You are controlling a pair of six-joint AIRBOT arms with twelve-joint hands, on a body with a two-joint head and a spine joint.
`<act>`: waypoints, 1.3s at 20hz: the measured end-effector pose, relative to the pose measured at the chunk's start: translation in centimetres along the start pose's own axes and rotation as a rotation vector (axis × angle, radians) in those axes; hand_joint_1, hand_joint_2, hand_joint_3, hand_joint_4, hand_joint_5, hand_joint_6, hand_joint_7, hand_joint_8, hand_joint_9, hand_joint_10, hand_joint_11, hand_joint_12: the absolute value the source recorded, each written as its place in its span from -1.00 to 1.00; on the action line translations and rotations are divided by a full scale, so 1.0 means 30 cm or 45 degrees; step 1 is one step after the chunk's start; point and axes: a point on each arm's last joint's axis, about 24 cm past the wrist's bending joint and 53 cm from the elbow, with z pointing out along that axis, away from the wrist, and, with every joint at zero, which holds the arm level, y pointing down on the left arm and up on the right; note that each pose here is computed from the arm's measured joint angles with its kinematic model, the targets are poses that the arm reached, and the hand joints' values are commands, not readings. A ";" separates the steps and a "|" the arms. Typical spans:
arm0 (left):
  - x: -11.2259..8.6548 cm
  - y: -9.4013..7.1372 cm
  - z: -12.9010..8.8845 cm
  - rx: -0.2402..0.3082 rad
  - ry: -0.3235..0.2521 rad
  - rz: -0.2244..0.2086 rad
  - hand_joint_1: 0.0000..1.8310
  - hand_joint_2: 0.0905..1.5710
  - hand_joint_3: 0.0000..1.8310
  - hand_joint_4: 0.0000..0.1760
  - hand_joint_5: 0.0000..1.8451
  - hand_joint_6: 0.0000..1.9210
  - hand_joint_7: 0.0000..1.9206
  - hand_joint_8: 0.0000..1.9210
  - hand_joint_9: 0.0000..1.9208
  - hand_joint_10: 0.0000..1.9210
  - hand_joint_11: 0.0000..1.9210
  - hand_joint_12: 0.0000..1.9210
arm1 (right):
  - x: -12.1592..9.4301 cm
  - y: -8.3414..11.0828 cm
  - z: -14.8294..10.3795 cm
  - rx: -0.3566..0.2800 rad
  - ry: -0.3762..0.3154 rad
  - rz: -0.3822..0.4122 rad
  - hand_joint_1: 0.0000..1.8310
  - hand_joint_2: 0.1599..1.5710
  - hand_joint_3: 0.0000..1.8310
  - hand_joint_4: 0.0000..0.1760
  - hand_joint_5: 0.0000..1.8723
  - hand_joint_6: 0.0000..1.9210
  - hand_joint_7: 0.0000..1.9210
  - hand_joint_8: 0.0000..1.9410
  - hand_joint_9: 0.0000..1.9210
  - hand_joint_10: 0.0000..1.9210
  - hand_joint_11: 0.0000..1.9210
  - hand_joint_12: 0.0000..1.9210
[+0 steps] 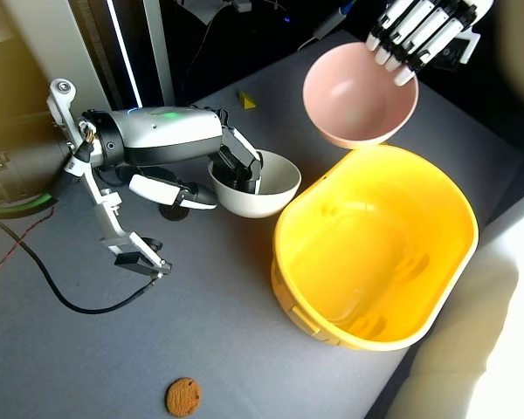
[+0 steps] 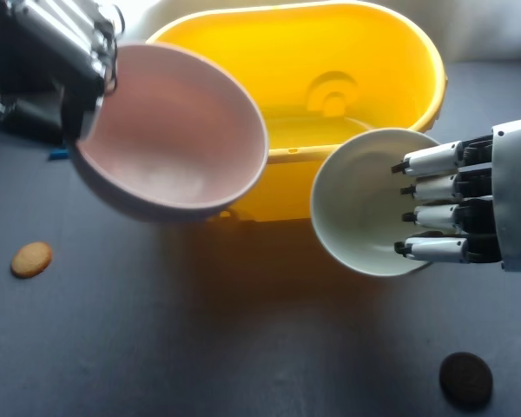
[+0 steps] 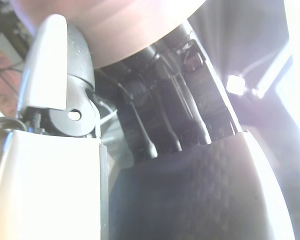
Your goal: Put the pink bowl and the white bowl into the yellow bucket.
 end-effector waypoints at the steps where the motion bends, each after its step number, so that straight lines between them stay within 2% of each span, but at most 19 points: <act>1: -0.015 0.001 0.002 0.002 -0.014 0.004 0.51 0.35 -1.00 -1.00 0.03 0.12 0.10 -0.14 0.00 0.05 -0.23 -0.03 | -0.008 0.005 0.003 -0.005 -0.009 -0.012 0.50 0.38 -1.00 -1.00 -0.24 0.31 0.02 -0.04 0.03 0.15 -0.16 0.05; 5: -0.090 0.024 0.001 -0.011 -0.087 0.035 0.50 0.37 -1.00 -1.00 -0.02 0.18 0.09 -0.11 -0.04 0.10 -0.27 0.01 | -0.019 0.032 0.016 -0.029 -0.023 -0.030 0.49 0.42 -1.00 -1.00 -0.30 0.40 -0.03 0.01 -0.01 0.21 -0.22 0.11; 9: -0.139 0.053 0.013 -0.025 -0.134 0.048 0.50 0.39 -1.00 -1.00 -0.03 0.19 0.05 -0.04 -0.06 0.14 -0.29 0.03 | -0.038 0.043 0.026 -0.037 -0.043 -0.150 0.50 0.37 -1.00 -1.00 -0.16 0.27 0.04 -0.08 0.01 0.14 -0.22 0.10; 12: -0.161 0.072 0.023 -0.031 -0.155 0.055 0.50 0.37 -1.00 -1.00 0.00 0.16 0.09 -0.13 -0.05 0.13 -0.31 0.04 | -0.047 0.056 0.033 -0.044 -0.059 -0.303 0.50 0.37 -1.00 -1.00 -0.18 0.29 0.04 -0.07 0.01 0.15 -0.21 0.12; 14: -0.169 0.094 0.032 -0.048 -0.163 0.055 0.50 0.38 -1.00 -1.00 -0.02 0.20 0.08 -0.10 -0.06 0.13 -0.29 -0.01 | -0.050 0.053 0.034 -0.039 -0.061 -0.354 0.51 0.36 -1.00 -1.00 -0.16 0.24 0.07 -0.11 0.03 0.13 -0.19 0.09; 17: -0.181 0.122 0.045 -0.062 -0.174 0.062 0.49 0.40 -1.00 -1.00 -0.04 0.22 0.02 0.01 -0.10 0.20 -0.35 0.07 | -0.076 0.017 0.038 0.016 -0.083 -0.433 0.51 0.36 -1.00 -1.00 -0.24 0.29 0.08 -0.12 0.10 0.08 -0.17 0.07; 19: -0.187 0.137 0.059 -0.067 -0.182 0.062 0.49 0.40 -1.00 -1.00 -0.03 0.21 0.01 0.01 -0.10 0.20 -0.37 0.10 | -0.108 -0.025 0.042 0.081 -0.109 -0.472 0.50 0.38 -1.00 -1.00 -0.23 0.31 0.04 -0.06 0.01 0.15 -0.20 0.07; 21: -0.187 0.155 0.081 -0.073 -0.182 0.067 0.50 0.39 -1.00 -1.00 -0.03 0.18 0.05 -0.05 -0.08 0.19 -0.37 0.10 | -0.127 -0.044 0.044 0.111 -0.126 -0.498 0.50 0.37 -1.00 -1.00 -0.25 0.35 0.02 -0.04 0.10 0.09 -0.21 0.11; 26: -0.185 0.184 0.126 -0.073 -0.180 0.081 0.50 0.39 -1.00 -1.00 -0.03 0.20 0.05 -0.08 -0.08 0.20 -0.34 0.06 | -0.132 -0.115 0.051 0.204 -0.147 -0.490 0.50 0.39 -1.00 -1.00 -0.26 0.35 0.01 -0.04 0.02 0.17 -0.20 0.10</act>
